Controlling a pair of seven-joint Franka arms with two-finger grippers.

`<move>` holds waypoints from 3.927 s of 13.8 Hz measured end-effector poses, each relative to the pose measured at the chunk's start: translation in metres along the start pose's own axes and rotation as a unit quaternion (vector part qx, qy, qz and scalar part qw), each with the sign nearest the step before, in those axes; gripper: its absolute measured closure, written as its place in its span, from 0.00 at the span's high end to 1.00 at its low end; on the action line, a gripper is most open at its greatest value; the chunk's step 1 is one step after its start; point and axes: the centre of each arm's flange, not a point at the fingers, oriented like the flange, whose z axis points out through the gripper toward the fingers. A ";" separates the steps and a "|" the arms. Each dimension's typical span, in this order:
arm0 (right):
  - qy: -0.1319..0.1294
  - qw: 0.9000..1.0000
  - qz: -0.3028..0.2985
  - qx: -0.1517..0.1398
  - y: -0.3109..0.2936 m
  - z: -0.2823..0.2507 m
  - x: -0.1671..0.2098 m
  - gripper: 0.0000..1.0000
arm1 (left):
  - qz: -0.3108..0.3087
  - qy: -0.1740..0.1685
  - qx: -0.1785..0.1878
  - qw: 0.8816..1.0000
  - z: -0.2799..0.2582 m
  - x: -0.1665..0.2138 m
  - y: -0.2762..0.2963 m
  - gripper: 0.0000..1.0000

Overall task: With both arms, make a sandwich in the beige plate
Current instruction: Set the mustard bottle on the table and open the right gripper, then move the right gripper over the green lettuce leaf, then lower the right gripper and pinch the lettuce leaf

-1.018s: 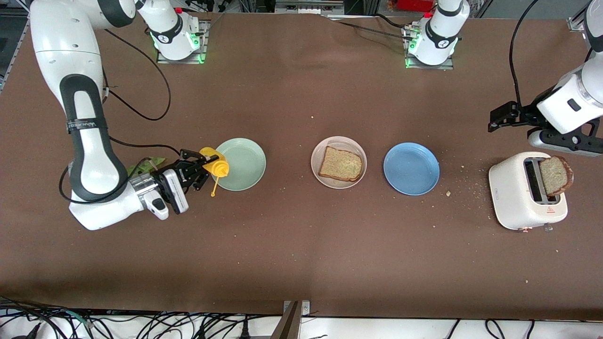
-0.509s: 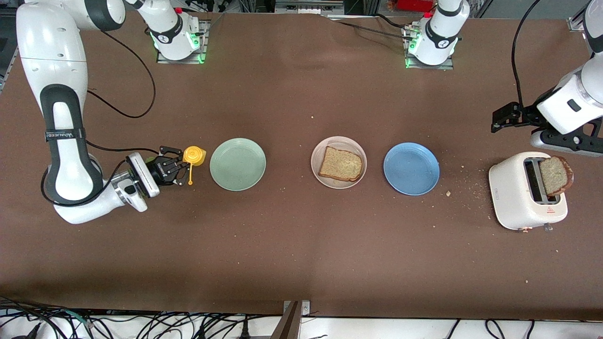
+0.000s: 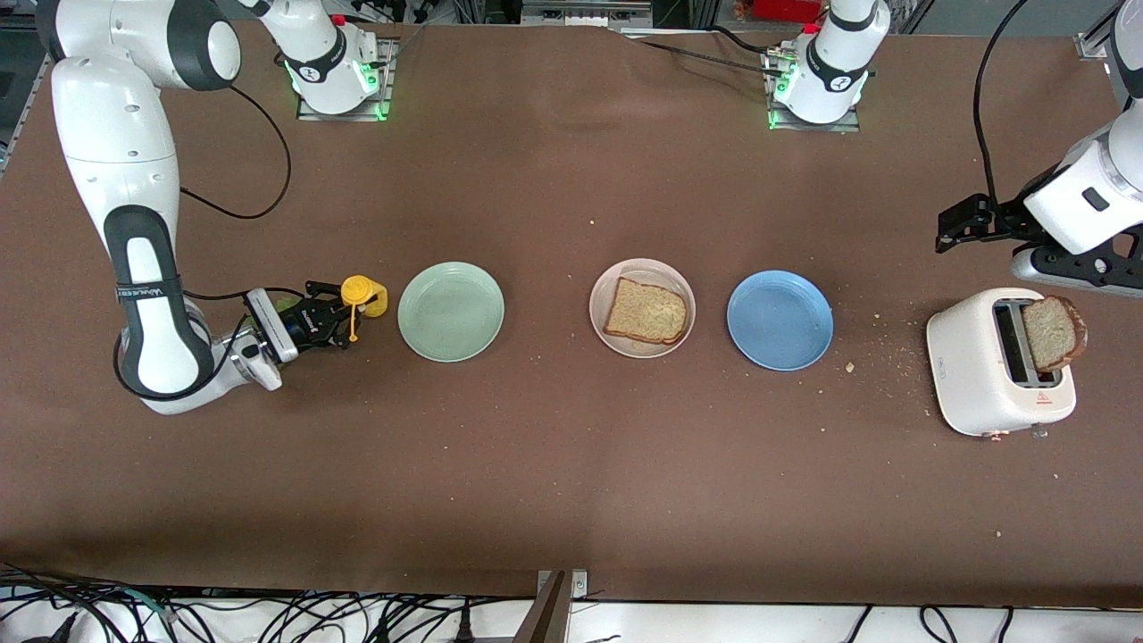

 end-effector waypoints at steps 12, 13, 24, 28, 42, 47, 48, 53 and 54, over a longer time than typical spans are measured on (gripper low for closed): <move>-0.022 0.999 0.013 -0.029 -0.011 -0.017 -0.038 0.06 | -0.057 0.000 0.000 0.998 0.000 0.000 -0.004 1.00; -0.022 0.999 0.013 -0.030 -0.011 -0.017 -0.038 0.10 | -0.057 0.000 0.000 0.998 0.000 0.000 -0.005 1.00; -0.105 0.987 0.107 -0.065 -0.031 -0.095 -0.005 1.00 | -0.035 -0.008 -0.001 0.999 0.005 0.000 -0.006 1.00; -0.219 0.955 0.167 -0.105 -0.043 -0.150 0.081 1.00 | -0.034 -0.008 -0.001 0.999 0.005 0.001 -0.006 1.00; -0.441 0.619 0.530 -0.376 -0.032 -0.110 0.220 1.00 | -0.033 -0.008 -0.001 0.999 0.005 0.001 -0.005 1.00; -0.463 0.581 0.527 -0.412 -0.025 -0.104 0.226 1.00 | -0.033 -0.008 -0.001 0.999 0.005 0.001 -0.005 1.00; -0.471 0.577 0.526 -0.411 -0.026 -0.104 0.224 1.00 | -0.033 -0.008 -0.001 0.999 0.005 0.001 -0.005 1.00; -0.463 0.554 0.549 -0.420 -0.030 -0.101 0.208 1.00 | -0.033 -0.008 -0.001 0.999 0.005 0.001 -0.005 1.00; -0.451 0.538 0.565 -0.434 -0.030 -0.100 0.204 1.00 | -0.033 -0.008 -0.001 0.999 0.005 0.001 -0.005 1.00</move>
